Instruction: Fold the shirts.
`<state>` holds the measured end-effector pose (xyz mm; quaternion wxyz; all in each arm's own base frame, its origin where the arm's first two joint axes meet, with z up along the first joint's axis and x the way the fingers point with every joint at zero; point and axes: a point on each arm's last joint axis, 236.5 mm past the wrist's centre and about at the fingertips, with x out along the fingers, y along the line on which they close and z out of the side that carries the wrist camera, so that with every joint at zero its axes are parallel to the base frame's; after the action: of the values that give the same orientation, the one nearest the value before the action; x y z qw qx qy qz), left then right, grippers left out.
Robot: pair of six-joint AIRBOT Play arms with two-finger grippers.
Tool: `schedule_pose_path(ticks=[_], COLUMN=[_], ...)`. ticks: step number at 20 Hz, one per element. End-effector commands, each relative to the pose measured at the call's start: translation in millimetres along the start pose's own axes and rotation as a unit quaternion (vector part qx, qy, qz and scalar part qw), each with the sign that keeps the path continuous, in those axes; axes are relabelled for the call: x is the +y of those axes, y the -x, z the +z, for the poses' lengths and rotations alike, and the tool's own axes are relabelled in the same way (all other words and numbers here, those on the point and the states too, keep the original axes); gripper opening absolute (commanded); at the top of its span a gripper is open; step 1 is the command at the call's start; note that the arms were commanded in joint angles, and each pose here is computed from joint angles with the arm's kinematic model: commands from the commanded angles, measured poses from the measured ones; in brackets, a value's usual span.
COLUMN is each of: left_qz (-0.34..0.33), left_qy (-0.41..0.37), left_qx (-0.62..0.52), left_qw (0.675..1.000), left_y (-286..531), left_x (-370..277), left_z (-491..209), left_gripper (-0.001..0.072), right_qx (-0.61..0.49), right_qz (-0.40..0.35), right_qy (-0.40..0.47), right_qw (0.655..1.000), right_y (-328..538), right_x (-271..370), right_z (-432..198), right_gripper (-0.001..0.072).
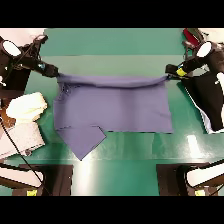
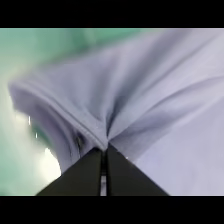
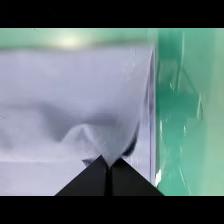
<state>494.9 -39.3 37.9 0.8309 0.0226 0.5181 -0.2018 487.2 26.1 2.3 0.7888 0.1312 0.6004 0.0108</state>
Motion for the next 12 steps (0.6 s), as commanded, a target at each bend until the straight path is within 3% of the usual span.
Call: schedule_pose_path(ticks=[1, 3, 4, 5, 6, 7, 12], left_qz=[-0.006, -0.011, -0.014, -0.013, -0.003, 0.006, -0.002], left_qy=[0.008, 0.043, 0.058, 0.067, 0.081, 0.097, 0.158], left_qx=[0.079, 0.098, 0.110, 0.123, 0.139, 0.151, 0.154], left_qw=[0.997, 0.994, 0.992, 0.990, 0.987, 0.984, 0.975], left_y=[-3.4, -12.6, -17.2, -19.4, -18.7, -15.7, 21.1], left_x=[-1.5, -3.4, -4.9, -4.9, -1.3, 2.0, -5.6], left_z=[-40.5, -55.7, -64.8, -72.7, -81.2, -87.5, -102.5], left_gripper=[0.0024, 0.0038, 0.0320, 0.0537, 0.0552, 0.0552, 0.0552], right_qx=[0.051, 0.060, 0.065, 0.064, 0.067, 0.069, 0.106], right_qz=[-0.015, -0.015, -0.012, -0.006, 0.002, 0.009, 0.064], right_qy=[0.014, 0.017, 0.016, 0.014, 0.012, 0.010, 0.053], right_qw=[0.999, 0.998, 0.998, 0.998, 0.998, 0.998, 0.991], right_y=[-18.6, -27.6, -28.2, -27.3, -24.5, -19.4, 21.2], right_x=[-0.7, 2.5, 3.6, 6.4, 11.2, 13.8, 33.6], right_z=[-31.6, -40.5, -42.8, -42.7, -42.8, -41.9, -51.6], right_gripper=[0.0012, 0.0014, 0.0019, 0.0137, 0.0291, 0.0348, 0.0343])
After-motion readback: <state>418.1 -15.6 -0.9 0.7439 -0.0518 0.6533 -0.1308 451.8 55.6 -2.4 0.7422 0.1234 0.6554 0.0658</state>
